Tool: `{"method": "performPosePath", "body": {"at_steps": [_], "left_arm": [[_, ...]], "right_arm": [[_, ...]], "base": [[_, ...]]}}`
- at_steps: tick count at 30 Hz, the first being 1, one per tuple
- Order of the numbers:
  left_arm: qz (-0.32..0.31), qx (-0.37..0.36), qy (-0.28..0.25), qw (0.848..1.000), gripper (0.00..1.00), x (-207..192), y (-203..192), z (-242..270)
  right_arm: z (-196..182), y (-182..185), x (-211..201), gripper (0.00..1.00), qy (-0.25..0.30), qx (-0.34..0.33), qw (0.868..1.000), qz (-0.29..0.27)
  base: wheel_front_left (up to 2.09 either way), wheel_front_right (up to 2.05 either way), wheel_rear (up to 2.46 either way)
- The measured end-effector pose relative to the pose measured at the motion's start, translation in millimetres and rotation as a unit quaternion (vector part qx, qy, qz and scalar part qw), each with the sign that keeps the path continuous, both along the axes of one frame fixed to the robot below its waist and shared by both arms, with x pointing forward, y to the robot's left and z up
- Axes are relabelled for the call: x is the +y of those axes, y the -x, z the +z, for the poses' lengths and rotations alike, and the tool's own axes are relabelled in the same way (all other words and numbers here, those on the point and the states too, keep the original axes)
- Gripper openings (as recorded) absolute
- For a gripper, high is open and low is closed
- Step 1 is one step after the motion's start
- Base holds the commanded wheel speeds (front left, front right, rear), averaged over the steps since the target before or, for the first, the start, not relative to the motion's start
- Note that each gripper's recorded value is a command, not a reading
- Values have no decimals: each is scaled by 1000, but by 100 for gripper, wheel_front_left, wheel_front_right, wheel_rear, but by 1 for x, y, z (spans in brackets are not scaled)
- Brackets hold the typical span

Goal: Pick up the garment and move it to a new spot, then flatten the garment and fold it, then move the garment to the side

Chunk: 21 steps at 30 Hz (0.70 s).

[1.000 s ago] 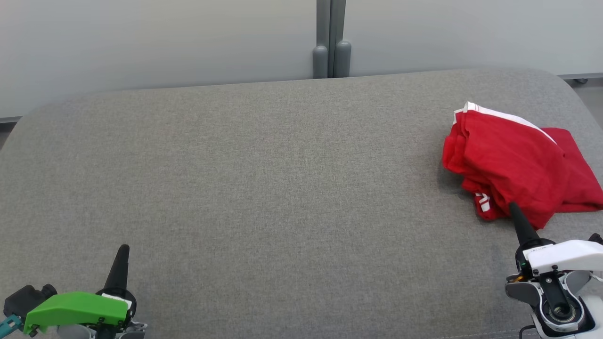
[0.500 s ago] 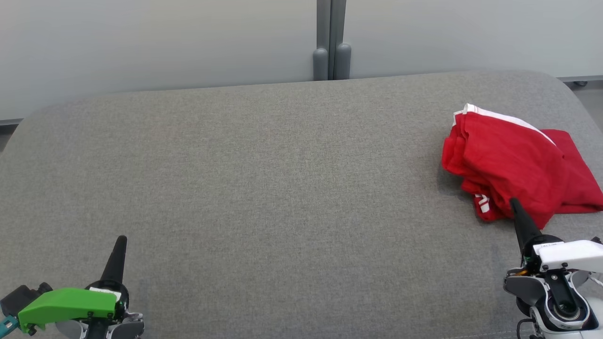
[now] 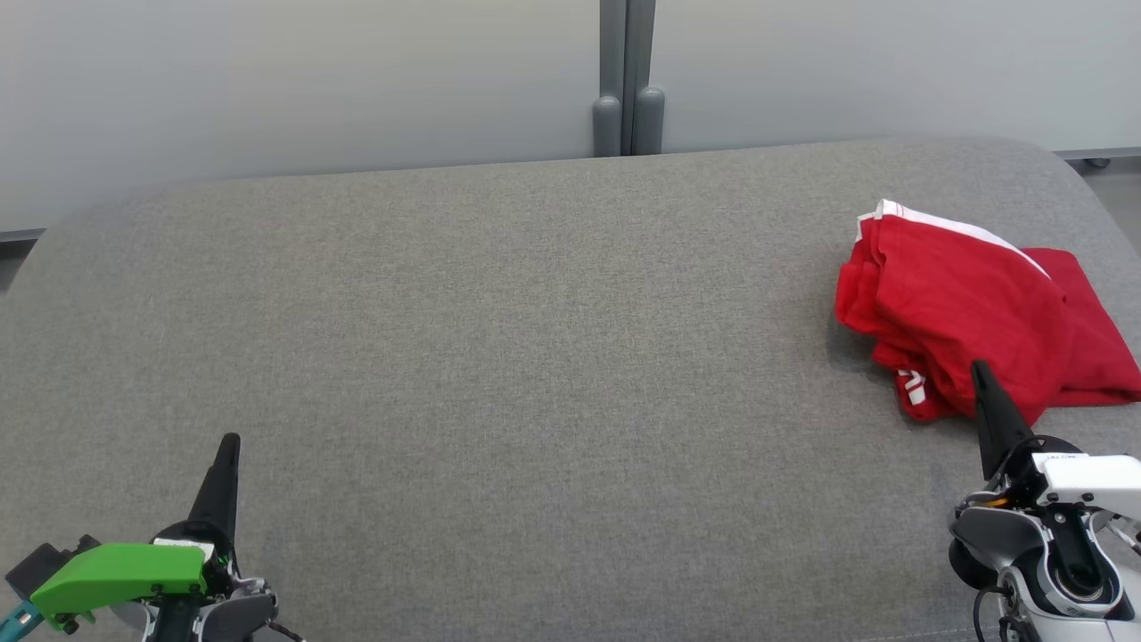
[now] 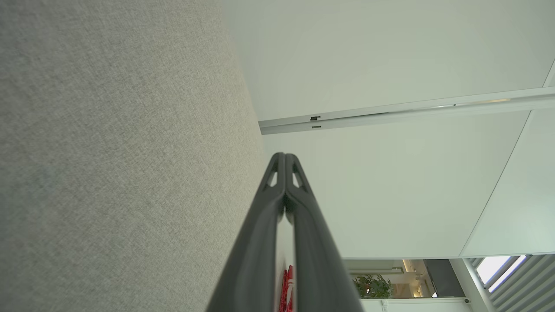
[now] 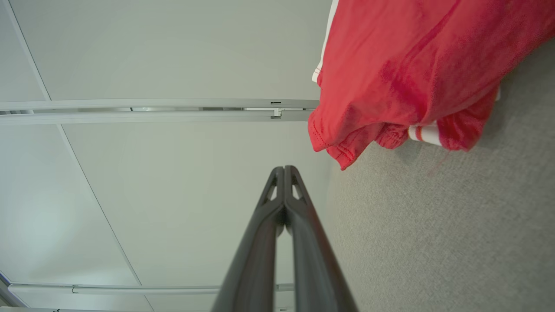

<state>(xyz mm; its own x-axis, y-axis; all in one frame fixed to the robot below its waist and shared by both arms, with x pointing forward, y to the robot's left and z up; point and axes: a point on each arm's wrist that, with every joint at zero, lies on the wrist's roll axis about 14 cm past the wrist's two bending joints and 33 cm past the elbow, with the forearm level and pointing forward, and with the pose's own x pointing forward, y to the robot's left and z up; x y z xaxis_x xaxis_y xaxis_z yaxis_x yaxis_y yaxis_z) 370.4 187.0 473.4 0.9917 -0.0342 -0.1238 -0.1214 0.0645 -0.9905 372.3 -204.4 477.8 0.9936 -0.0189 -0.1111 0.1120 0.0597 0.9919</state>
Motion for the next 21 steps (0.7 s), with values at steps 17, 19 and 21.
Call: {"method": "performPosePath", "body": {"at_steps": [17, 19, 21], "left_arm": [[8, -11, 34, 999, 0, 0, -3, 5], [8, -11, 34, 999, 0, 0, -3, 5], [9, -11, 34, 999, 0, 0, -3, 5]], "right_arm": [[1, 1, -2, 0, -33, -7, 999, -8], [1, 1, -2, 0, -33, -6, 999, -8], [1, 1, -2, 0, -33, -6, 999, -8]], "base": [[0, 0, 0], [0, 0, 0], [0, 0, 0]]}}
